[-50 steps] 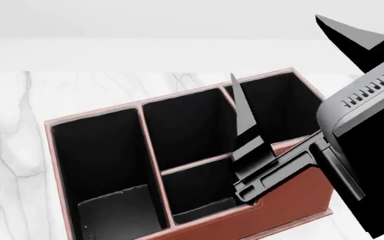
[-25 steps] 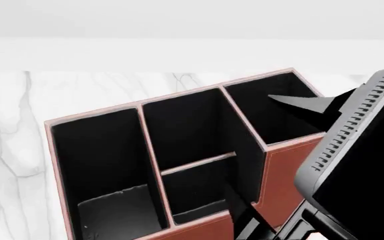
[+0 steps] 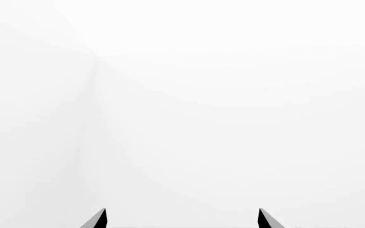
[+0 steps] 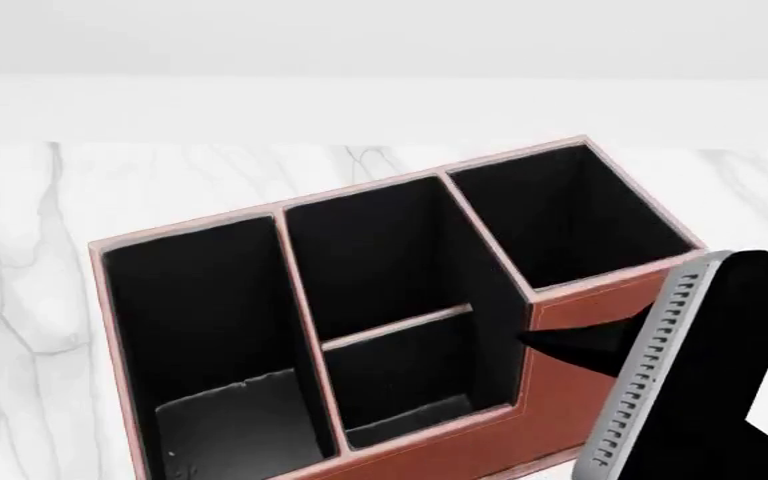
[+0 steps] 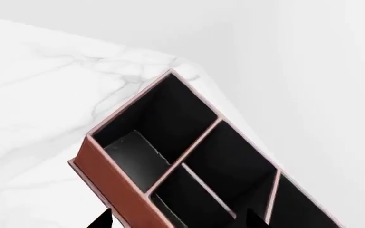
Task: Pick up the book and place it in the front compartment of the caddy.
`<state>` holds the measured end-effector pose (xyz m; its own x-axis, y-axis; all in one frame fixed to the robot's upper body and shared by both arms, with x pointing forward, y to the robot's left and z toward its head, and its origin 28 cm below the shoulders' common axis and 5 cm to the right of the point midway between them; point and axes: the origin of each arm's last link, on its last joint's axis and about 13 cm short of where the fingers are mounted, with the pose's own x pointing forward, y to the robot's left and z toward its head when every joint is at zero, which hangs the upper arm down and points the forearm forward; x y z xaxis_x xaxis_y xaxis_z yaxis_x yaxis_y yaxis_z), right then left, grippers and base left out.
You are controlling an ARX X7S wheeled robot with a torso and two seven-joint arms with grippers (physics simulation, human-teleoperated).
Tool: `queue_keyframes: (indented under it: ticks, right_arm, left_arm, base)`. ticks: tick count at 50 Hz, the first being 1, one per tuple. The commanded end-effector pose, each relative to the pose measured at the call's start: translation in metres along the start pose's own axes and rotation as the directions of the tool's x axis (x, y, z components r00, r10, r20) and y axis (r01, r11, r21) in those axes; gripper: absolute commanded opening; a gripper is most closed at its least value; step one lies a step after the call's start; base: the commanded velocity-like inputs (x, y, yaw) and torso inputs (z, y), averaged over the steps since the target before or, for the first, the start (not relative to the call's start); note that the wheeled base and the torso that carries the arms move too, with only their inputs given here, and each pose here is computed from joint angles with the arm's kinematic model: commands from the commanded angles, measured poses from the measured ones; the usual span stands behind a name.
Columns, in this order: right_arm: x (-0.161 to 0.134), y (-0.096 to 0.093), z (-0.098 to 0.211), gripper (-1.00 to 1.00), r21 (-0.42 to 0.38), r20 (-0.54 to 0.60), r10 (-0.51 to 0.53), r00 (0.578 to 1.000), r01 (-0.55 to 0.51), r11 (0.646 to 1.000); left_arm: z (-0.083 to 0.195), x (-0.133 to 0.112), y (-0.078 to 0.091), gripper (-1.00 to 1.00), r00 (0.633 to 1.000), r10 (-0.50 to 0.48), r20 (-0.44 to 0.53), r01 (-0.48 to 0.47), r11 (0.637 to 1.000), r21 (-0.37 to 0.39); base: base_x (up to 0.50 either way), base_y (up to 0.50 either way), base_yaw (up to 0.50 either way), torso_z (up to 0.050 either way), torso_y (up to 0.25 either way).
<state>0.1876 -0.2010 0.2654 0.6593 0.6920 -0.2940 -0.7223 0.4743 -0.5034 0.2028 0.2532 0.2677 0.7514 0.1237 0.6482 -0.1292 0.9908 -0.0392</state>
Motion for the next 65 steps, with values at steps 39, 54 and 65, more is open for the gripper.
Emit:
queue_keyframes:
  ticks: [39, 54, 65]
  right_arm:
    - [0.024, -0.006, -0.018, 1.00, -0.011, -0.245, 0.199, 0.949, -0.208, 0.978]
    - [0.037, -0.006, -0.015, 1.00, -0.040, -0.265, 0.253, 0.930, -0.273, 0.961]
    - [0.046, -0.009, -0.007, 1.00, -0.079, -0.266, 0.286, 0.920, -0.316, 0.945]
  left_arm:
    - [0.000, 0.001, 0.001, 1.00, 1.000, 0.007, 0.015, -0.006, 1.000, -0.007]
    - [0.000, 0.001, 0.000, 1.00, 1.000, 0.000, 0.014, 0.000, 1.000, -0.005]
    - [0.000, 0.001, -0.001, 1.00, 1.000, -0.004, 0.013, 0.004, 1.000, -0.005]
  base:
    - [0.00, 0.00, 0.00, 0.000, 0.000]
    - [0.00, 0.00, 0.00, 0.000, 0.000]
    - [0.00, 0.00, 0.00, 0.000, 0.000]
